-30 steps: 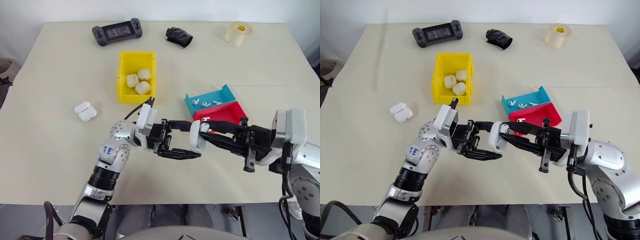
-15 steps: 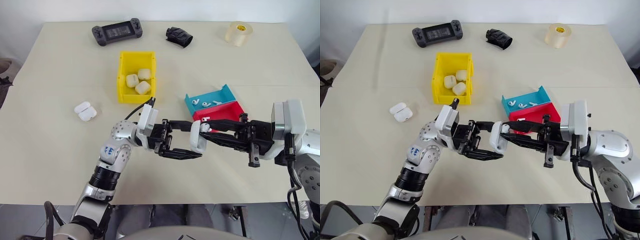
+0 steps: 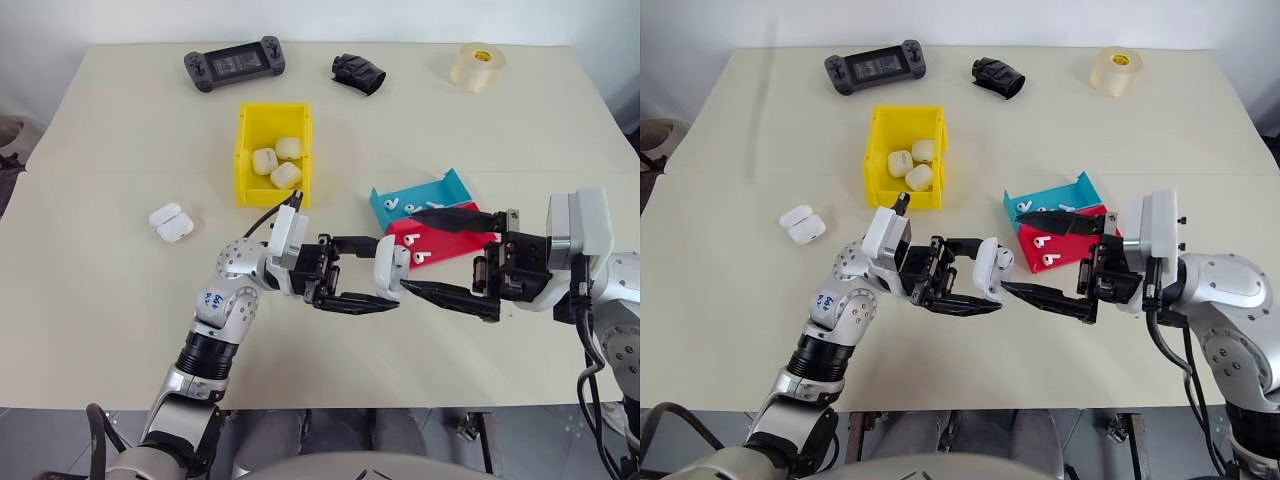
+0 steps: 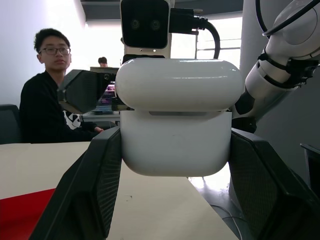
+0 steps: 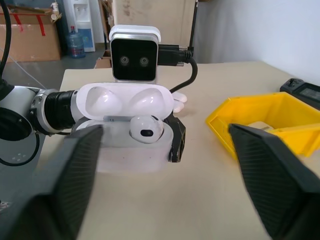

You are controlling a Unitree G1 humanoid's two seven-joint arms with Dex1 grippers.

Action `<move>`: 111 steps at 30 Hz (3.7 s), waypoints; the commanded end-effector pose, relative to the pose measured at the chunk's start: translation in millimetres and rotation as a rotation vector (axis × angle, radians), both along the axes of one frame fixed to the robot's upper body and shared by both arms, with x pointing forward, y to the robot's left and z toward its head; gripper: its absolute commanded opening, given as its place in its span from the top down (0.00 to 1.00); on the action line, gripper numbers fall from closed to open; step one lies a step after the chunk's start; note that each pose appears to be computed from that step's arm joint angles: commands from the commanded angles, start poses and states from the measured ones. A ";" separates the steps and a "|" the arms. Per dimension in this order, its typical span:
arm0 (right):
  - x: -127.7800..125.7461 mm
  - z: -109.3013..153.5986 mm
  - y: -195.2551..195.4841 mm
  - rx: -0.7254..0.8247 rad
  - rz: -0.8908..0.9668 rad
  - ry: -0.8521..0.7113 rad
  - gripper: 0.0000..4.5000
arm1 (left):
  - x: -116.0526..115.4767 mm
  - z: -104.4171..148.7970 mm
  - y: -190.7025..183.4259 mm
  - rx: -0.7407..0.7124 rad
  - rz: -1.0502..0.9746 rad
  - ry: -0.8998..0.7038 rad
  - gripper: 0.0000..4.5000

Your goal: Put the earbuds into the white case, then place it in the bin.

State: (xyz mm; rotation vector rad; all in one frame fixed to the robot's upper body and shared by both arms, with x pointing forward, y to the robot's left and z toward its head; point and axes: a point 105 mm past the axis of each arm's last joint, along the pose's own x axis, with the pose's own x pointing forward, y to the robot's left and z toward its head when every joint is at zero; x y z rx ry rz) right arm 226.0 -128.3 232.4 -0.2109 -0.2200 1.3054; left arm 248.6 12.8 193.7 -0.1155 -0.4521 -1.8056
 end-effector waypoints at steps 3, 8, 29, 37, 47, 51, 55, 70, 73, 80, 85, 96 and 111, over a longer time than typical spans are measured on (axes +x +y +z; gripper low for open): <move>-6.4 -3.0 -14.9 -0.066 -0.050 0.004 0.01 | -6.9 16.5 1.6 -0.071 -0.004 -0.063 0.38; -2.2 -17.5 -61.9 -0.118 -0.209 0.036 0.01 | -4.0 8.3 12.7 -0.032 0.046 -0.057 0.38; 99.9 -13.8 -87.1 -0.479 -0.383 0.078 0.01 | -12.3 -8.9 22.0 -0.004 0.155 -0.017 0.38; 159.0 3.2 -52.5 -0.748 -0.349 0.042 0.01 | -12.0 -9.5 15.9 -0.029 0.173 -0.012 0.38; 197.3 -15.4 -45.0 -1.049 -0.336 -0.092 0.01 | -11.2 -10.1 15.0 -0.047 0.198 -0.014 0.38; 201.9 -28.3 -56.4 -1.112 -0.360 -0.077 0.01 | -10.8 -10.3 15.0 -0.050 0.208 -0.013 0.38; 199.4 -35.8 -62.7 -1.133 -0.346 -0.030 0.01 | -11.5 -10.5 14.9 -0.052 0.213 -0.014 0.38; 175.2 -16.3 -50.5 -1.096 -0.197 -0.002 0.01 | -12.7 -10.4 20.0 -0.046 0.214 -0.011 0.38; 171.9 -26.2 -46.3 -1.116 -0.180 -0.001 0.01 | -14.7 -10.6 22.1 -0.041 0.194 -0.006 0.38; 170.9 -40.3 -36.3 -1.125 -0.171 -0.003 0.01 | -14.6 -8.0 19.3 -0.041 0.173 -0.008 0.38; 173.6 -39.1 -38.6 -1.126 -0.189 0.000 0.01 | -16.5 -8.1 19.2 -0.041 0.173 -0.004 0.38; 167.8 -48.2 -36.7 -1.171 -0.119 -0.012 0.09 | -14.9 -7.4 22.7 -0.040 0.199 -0.008 0.38; 162.1 -57.3 -42.5 -1.223 -0.076 -0.027 0.43 | -15.6 -4.7 25.9 -0.029 0.215 -0.007 0.38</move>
